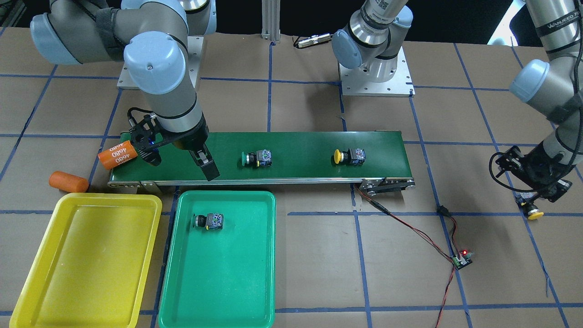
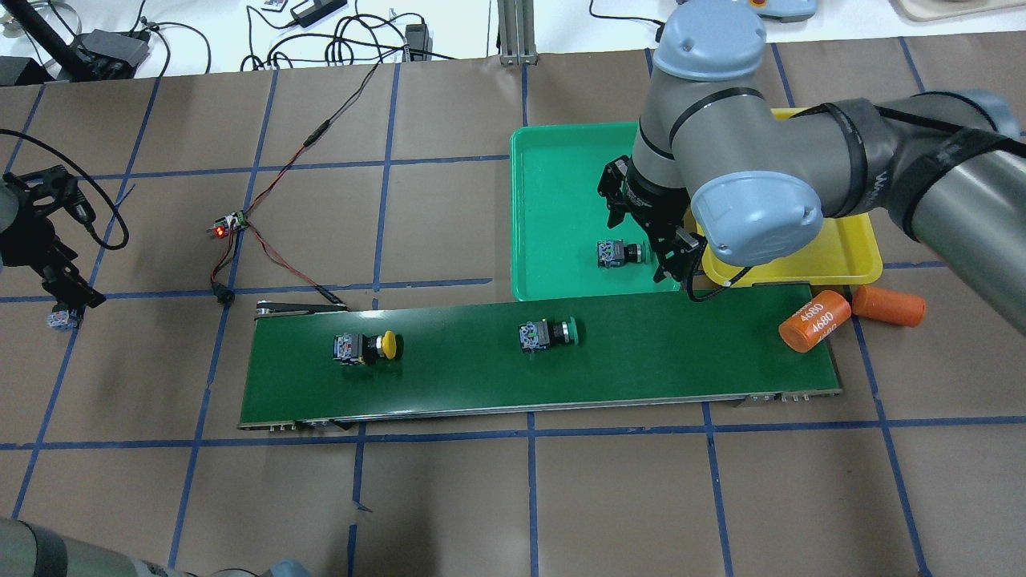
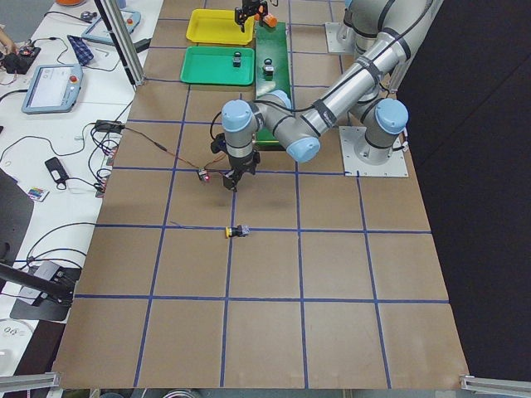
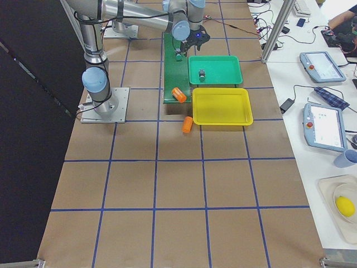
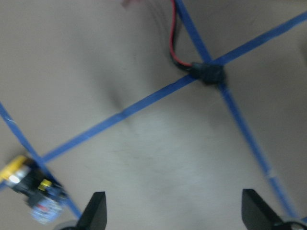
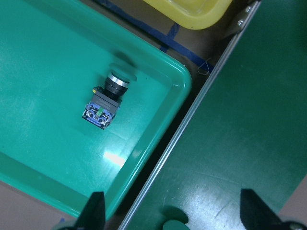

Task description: Sort buttons by color to trays

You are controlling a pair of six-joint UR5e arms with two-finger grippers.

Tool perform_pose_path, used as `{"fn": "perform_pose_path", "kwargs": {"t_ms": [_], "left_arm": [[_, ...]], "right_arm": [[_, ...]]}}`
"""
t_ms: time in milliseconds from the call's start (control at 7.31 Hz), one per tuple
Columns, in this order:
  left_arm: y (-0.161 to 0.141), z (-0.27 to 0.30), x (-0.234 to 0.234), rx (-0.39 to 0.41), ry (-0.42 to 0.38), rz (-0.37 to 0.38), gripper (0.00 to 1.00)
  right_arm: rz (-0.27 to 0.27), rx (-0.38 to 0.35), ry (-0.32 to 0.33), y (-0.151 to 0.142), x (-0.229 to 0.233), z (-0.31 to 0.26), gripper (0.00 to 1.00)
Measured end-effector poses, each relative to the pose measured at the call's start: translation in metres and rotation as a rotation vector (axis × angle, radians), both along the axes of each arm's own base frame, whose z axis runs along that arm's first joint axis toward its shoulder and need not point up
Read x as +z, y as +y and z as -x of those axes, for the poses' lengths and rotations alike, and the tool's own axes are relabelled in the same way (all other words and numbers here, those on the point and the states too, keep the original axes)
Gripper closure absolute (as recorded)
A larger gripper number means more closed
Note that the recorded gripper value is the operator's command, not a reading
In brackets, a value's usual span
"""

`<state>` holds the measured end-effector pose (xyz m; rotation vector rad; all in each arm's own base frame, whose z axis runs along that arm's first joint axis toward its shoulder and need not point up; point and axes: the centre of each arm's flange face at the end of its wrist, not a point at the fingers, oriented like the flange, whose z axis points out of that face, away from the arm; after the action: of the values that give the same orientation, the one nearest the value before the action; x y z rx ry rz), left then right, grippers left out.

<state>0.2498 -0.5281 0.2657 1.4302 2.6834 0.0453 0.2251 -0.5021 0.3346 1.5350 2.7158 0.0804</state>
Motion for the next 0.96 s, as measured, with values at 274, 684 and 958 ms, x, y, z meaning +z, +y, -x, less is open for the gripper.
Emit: {"fn": "perform_pose_path", "kwargs": {"t_ms": [274, 684, 958], "left_arm": [[-0.002, -0.051, -0.024, -0.216, -0.016, -0.009, 0.00], [-0.015, -0.094, -0.052, -0.279, 0.012, 0.009, 0.00], [-0.017, -0.099, -0.068, -0.283, 0.041, 0.008, 0.00]], "right_arm": [[-0.042, -0.111, -0.041, 0.010, -0.012, -0.008, 0.00], [-0.115, -0.177, -0.048, 0.027, -0.042, -0.030, 0.00], [-0.140, -0.191, -0.043, 0.034, -0.054, -0.033, 0.00]]}}
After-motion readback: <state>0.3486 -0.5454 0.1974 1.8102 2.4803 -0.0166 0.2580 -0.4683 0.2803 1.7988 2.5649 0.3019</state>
